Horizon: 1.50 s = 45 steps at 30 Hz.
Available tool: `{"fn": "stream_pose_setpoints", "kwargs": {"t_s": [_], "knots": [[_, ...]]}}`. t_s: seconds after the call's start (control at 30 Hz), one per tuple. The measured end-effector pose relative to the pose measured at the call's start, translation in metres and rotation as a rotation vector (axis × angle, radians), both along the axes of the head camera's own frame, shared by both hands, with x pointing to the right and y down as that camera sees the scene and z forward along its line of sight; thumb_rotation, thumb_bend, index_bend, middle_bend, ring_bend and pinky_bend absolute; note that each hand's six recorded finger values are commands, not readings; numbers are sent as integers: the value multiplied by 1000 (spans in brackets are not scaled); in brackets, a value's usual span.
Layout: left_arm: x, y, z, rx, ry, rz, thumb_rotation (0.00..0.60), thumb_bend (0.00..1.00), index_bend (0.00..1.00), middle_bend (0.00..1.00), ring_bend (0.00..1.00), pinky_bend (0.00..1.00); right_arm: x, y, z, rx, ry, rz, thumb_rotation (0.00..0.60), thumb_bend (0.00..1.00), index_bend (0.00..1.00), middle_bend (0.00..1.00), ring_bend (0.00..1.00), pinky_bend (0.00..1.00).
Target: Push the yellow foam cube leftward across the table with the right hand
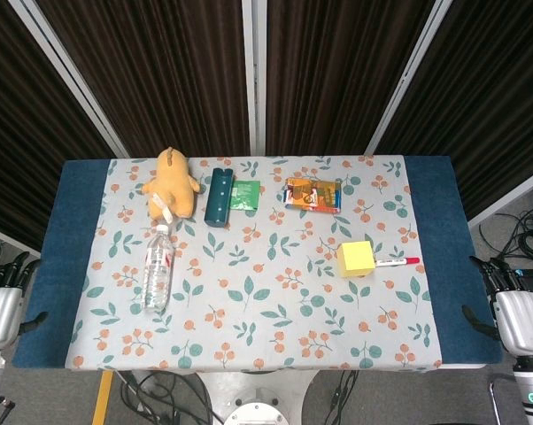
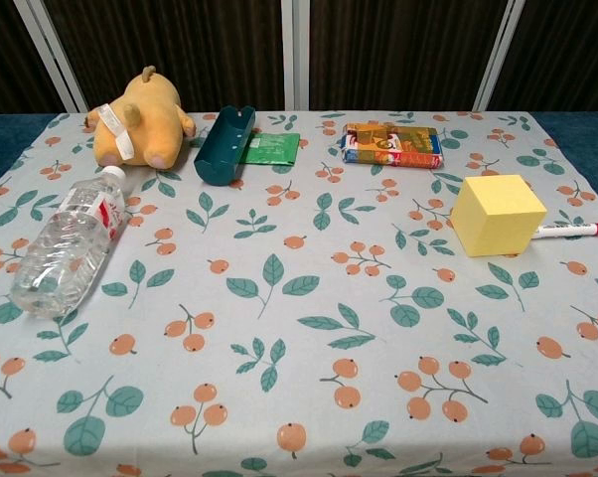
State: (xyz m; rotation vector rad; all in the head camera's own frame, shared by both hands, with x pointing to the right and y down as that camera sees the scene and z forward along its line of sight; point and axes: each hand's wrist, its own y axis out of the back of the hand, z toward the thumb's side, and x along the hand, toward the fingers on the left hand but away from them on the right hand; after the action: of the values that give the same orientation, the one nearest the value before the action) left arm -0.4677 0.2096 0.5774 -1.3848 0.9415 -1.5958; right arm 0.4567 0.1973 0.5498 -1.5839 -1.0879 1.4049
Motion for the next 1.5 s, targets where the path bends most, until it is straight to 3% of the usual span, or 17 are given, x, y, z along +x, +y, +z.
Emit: {"fn": "stream_pose_setpoints", "kwargs": {"t_s": [0.37, 0.67, 0.77, 0.9, 1.1, 1.3, 1.5], "knots": [[0, 1, -1, 16, 6, 6, 600, 88, 229, 200, 202, 189, -2, 1, 1, 0, -2, -9, 600, 195, 133, 244, 97, 215], [1, 2, -2, 28, 16, 6, 600, 88, 229, 200, 202, 189, -22, -30, 18, -23, 38, -108, 600, 229, 294, 335, 106, 234], [-1, 5, -2, 28, 20, -4, 600, 88, 229, 200, 202, 189, -32, -47, 32, -49, 53, -140, 600, 195, 318, 344, 106, 237], [-4, 8, -3, 22, 17, -15, 600, 88, 229, 200, 202, 190, -48, -74, 61, -90, 81, -177, 600, 70, 348, 357, 108, 242], [-6, 11, -3, 20, 15, -28, 600, 88, 230, 200, 202, 189, -71, -98, 111, -147, 125, -213, 600, 56, 394, 351, 110, 244], [-8, 14, -3, 8, 18, -40, 600, 88, 229, 200, 202, 189, -83, -97, 154, -208, 169, -231, 600, 146, 404, 409, 124, 244], [-7, 14, 1, -5, 29, -42, 600, 88, 229, 200, 202, 190, -82, -95, 178, -240, 194, -224, 600, 181, 434, 440, 144, 244]]}}
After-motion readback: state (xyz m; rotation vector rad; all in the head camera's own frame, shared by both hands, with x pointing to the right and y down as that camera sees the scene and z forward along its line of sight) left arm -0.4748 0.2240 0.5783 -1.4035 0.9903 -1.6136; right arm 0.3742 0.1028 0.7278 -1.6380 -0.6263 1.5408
